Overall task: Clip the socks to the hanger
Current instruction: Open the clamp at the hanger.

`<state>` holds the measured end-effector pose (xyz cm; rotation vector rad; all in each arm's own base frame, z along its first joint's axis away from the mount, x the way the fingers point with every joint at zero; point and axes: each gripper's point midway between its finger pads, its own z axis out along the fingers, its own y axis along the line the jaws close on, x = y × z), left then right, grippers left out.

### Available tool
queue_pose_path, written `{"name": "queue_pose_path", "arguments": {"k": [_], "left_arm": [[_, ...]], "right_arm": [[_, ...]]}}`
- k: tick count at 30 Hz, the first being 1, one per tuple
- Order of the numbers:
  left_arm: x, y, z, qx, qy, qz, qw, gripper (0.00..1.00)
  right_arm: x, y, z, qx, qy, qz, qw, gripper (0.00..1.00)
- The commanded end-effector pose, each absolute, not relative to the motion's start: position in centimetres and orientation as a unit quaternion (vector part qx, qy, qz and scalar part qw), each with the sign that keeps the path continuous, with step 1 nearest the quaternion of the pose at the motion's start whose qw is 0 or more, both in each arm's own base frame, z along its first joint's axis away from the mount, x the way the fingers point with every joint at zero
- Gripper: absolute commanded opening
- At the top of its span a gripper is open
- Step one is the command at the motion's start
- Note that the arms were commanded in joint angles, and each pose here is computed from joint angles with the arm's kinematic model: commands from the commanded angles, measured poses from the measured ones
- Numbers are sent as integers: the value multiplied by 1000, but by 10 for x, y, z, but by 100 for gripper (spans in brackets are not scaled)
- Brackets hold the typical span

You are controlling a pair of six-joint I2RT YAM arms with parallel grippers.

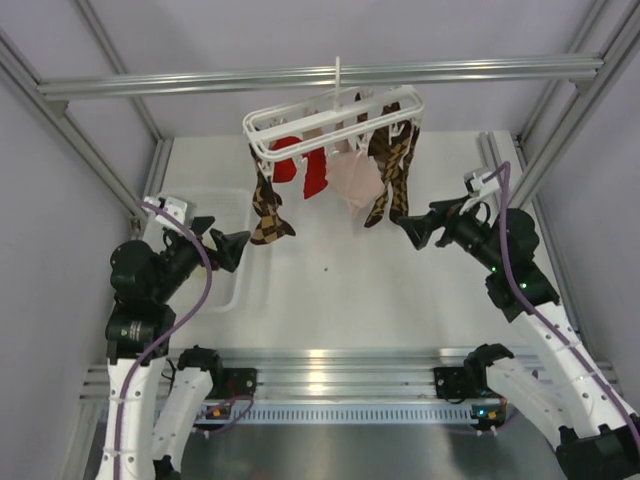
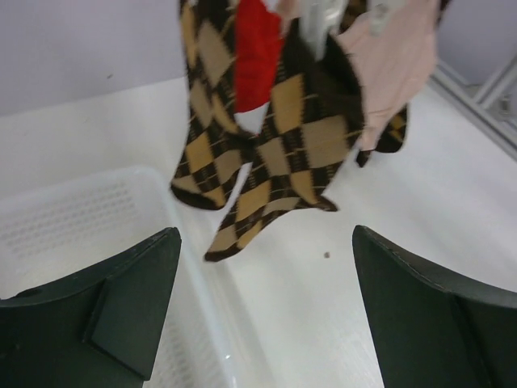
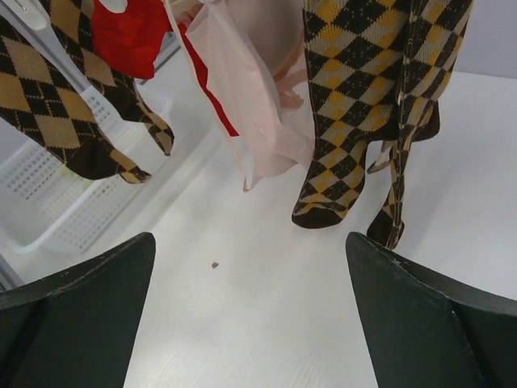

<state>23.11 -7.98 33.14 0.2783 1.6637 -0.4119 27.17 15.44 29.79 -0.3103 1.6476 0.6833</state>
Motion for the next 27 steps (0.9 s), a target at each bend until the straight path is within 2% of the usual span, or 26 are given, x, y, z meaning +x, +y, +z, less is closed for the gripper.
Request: {"name": "queue_pose_path", "arguments": {"k": [1, 7, 13, 17, 22, 27], "left_arm": [[217, -121, 369, 224, 638, -269, 686, 92], [234, -136, 377, 254, 604, -292, 697, 90], [257, -171, 387, 331, 548, -244, 729, 88], [263, -199, 394, 315, 534, -243, 746, 81], [277, -209, 393, 271, 541, -193, 773, 73], [286, -218, 382, 225, 563, -140, 783, 71]], "right_arm": [[278, 156, 345, -142, 671, 309, 659, 100], [282, 165, 355, -141, 666, 332, 653, 100], [289, 171, 357, -141, 667, 339, 648, 100], [291, 174, 362, -145, 669, 340, 644, 100], [296, 177, 378, -148, 659, 342, 653, 100], [301, 183, 382, -143, 655, 350, 654, 100]]}}
